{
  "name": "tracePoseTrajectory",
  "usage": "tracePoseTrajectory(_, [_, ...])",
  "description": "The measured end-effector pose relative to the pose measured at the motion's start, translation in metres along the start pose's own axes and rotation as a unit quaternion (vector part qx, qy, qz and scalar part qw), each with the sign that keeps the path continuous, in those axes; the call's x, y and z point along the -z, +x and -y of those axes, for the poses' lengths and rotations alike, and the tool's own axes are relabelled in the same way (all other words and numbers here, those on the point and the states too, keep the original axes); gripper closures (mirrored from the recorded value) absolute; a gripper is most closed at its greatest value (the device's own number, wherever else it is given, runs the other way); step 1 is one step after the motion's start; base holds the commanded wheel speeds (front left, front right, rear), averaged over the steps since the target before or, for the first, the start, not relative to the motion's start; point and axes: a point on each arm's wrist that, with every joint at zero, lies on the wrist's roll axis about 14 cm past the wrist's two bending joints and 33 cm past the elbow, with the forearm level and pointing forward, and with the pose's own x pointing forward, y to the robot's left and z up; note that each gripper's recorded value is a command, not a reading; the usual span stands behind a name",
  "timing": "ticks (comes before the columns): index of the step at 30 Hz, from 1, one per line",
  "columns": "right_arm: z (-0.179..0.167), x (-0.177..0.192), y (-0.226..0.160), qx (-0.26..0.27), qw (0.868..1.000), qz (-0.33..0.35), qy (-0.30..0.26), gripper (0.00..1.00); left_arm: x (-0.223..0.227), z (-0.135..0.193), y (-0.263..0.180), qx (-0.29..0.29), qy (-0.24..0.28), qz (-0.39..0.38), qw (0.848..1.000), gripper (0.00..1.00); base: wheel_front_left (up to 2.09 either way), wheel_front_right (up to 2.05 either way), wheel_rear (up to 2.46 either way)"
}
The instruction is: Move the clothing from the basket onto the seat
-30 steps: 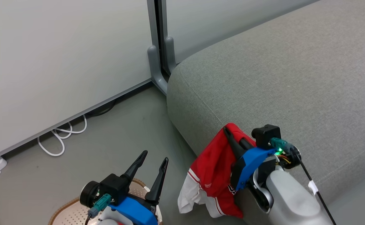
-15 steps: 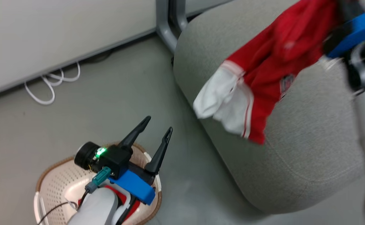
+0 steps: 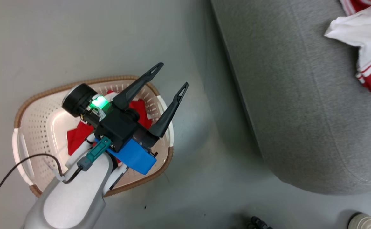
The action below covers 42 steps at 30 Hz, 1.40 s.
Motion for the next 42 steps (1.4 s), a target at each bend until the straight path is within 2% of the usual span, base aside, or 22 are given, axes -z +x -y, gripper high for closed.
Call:
tracePoseTrajectory(4, [-0.027,0.056,0.003,-0.01,0.999,-0.049,0.003,1.0,0.02,-0.013,-0.002,-0.008,-0.009,-0.013,1.0,0.0,0.0,0.0,0.0])
tracePoseTrajectory(7, [-0.037,0.074,0.002,-0.015,0.998,-0.06,0.003,1.0,0.024,-0.014,-0.005,-0.014,-0.012,-0.017,1.0,0.0,0.0,0.0,0.0])
tracePoseTrajectory(9, [-0.035,0.075,0.0,-0.015,0.998,-0.059,0.001,0.78,0.021,-0.015,-0.006,-0.016,-0.012,-0.014,1.0,0.0,0.0,0.0,0.0])
tracePoseTrajectory(10, [-0.034,0.074,0.0,-0.015,0.998,-0.057,-0.003,0.52,0.019,-0.015,-0.007,-0.018,-0.011,-0.012,1.0,0.0,0.0,0.0,0.0])
tracePoseTrajectory(11, [-0.033,0.071,-0.001,-0.016,0.998,-0.053,-0.008,0.02,0.017,-0.015,-0.007,-0.021,-0.012,-0.011,1.0,0.0,0.0,0.0,0.0])
tracePoseTrajectory(12, [-0.032,0.069,-0.002,-0.017,0.999,-0.05,-0.01,0.0,0.015,-0.016,-0.008,-0.024,-0.013,-0.01,1.0,0.0,0.0,0.0,0.0])
tracePoseTrajectory(19, [-0.038,0.047,-0.019,-0.037,0.999,-0.029,0.001,0.0,-0.001,-0.012,-0.025,-0.058,-0.03,-0.011,0.998,0.0,0.0,0.0,0.0])
tracePoseTrajectory(30, [-0.06,0.027,-0.091,-0.122,0.993,0.001,-0.004,0.0,-0.052,0.005,-0.077,-0.143,-0.03,0.002,0.989,0.0,0.0,0.0,0.0])
tracePoseTrajectory(34, [-0.07,0.012,-0.123,-0.152,0.988,0.033,0.012,0.0,-0.065,0.011,-0.104,-0.176,-0.023,0.005,0.984,0.0,0.0,0.0,0.0])
tracePoseTrajectory(36, [-0.083,0.002,-0.141,-0.17,0.983,0.052,0.04,0.0,-0.072,0.013,-0.117,-0.196,-0.021,0.01,0.98,0.0,0.0,0.0,0.0])
tracePoseTrajectory(42, [-0.106,-0.017,-0.19,-0.222,0.968,0.092,0.066,0.0,-0.088,0.004,-0.16,-0.265,-0.016,0.027,0.964,0.0,0.0,0.0,0.0])
